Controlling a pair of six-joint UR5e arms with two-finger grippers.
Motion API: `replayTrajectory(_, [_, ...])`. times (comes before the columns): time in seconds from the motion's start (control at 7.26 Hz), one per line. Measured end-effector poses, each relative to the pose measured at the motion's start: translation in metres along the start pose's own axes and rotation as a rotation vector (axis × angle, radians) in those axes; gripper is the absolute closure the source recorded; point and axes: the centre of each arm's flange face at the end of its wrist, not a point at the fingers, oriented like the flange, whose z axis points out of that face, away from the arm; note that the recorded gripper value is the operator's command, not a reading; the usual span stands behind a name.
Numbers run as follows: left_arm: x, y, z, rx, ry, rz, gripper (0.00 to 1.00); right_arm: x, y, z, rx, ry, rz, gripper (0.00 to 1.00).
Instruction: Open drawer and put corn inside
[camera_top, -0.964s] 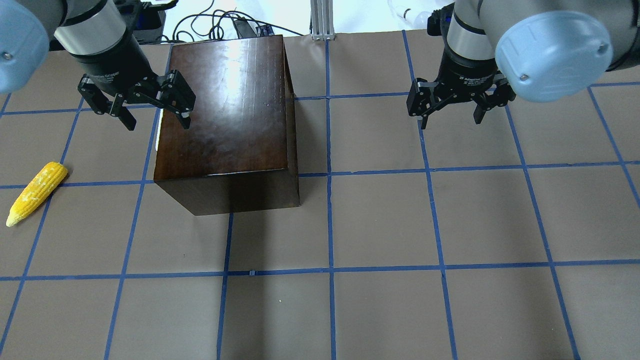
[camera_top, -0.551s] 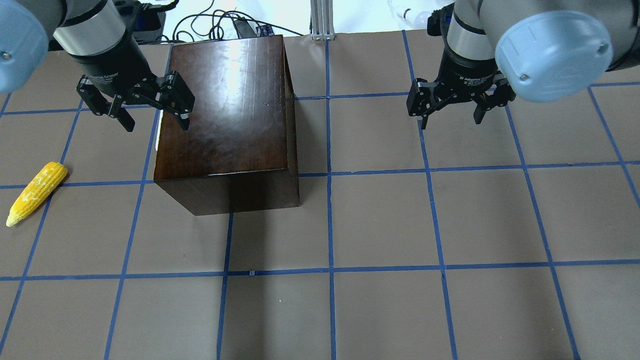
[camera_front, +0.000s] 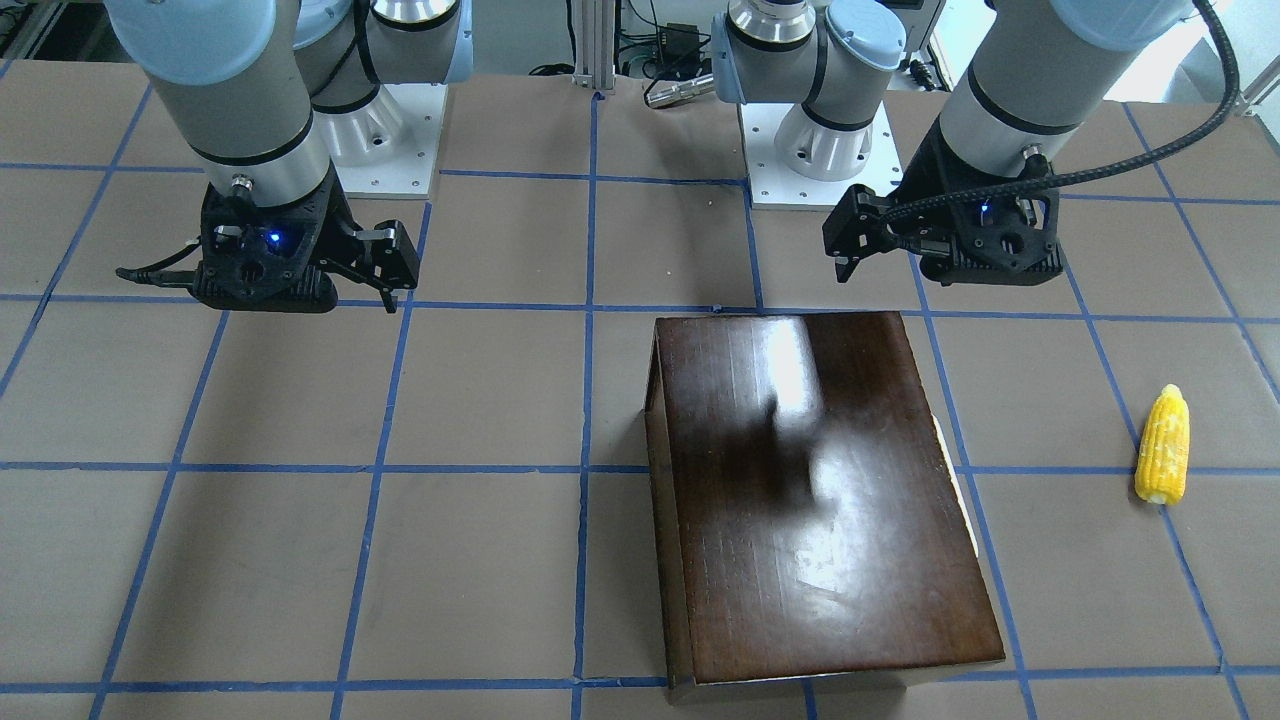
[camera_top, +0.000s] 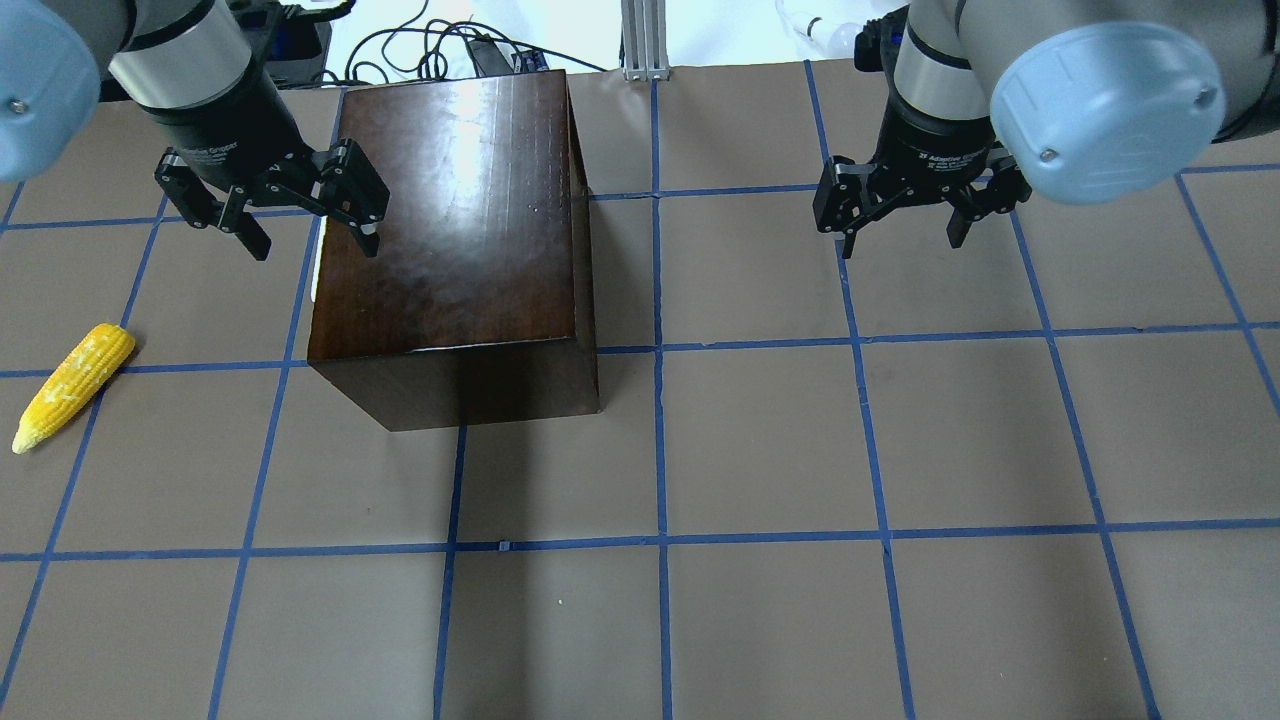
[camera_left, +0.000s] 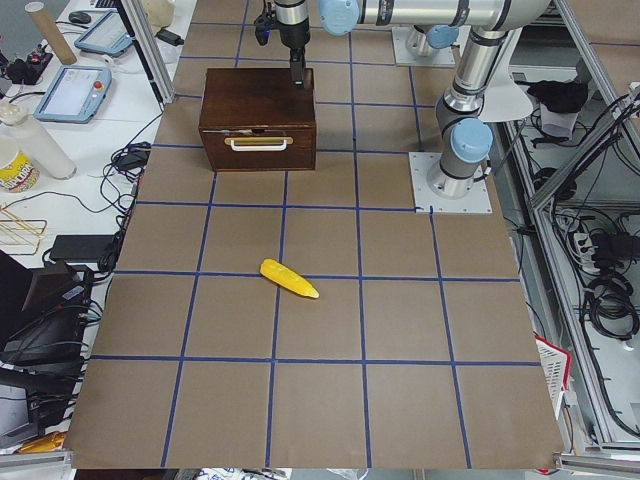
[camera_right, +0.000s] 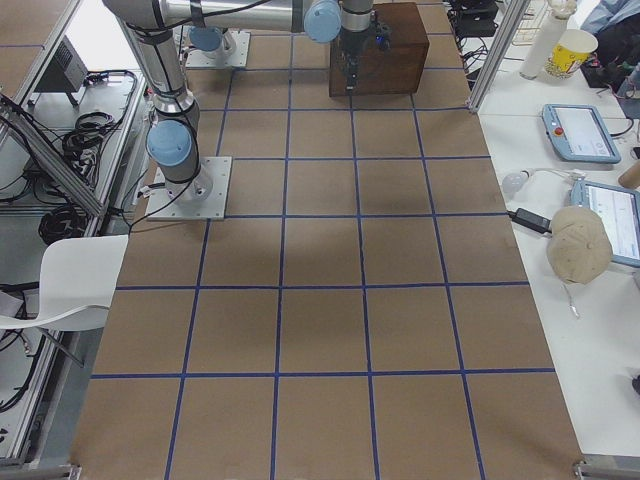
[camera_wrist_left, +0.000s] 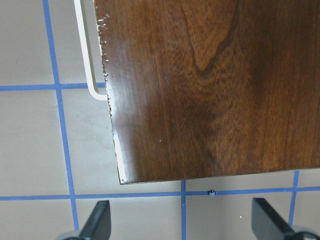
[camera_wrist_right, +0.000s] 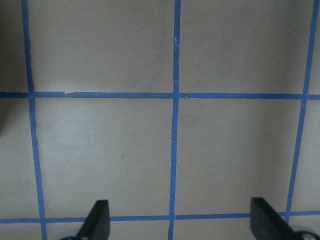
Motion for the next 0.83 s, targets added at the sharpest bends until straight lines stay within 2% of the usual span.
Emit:
replayTrajectory(0.41, [-0.012, -0.005, -0.008, 0.029, -0.003, -0.02, 0.0, 0.0, 0.0, 0.0, -0.001, 0.0, 0.0, 0.0])
replayTrajectory(0.69, [-0.061, -0.013, -0.021, 0.068, 0.006, -0.083, 0.0, 0.0, 0.0, 0.0, -0.001, 0.0, 0.0, 0.0])
replayTrajectory(0.83, [-0.093, -0.02, -0.029, 0.091, 0.007, -0.081, 0.0, 0.0, 0.0, 0.0, 0.0, 0.001, 0.0, 0.0])
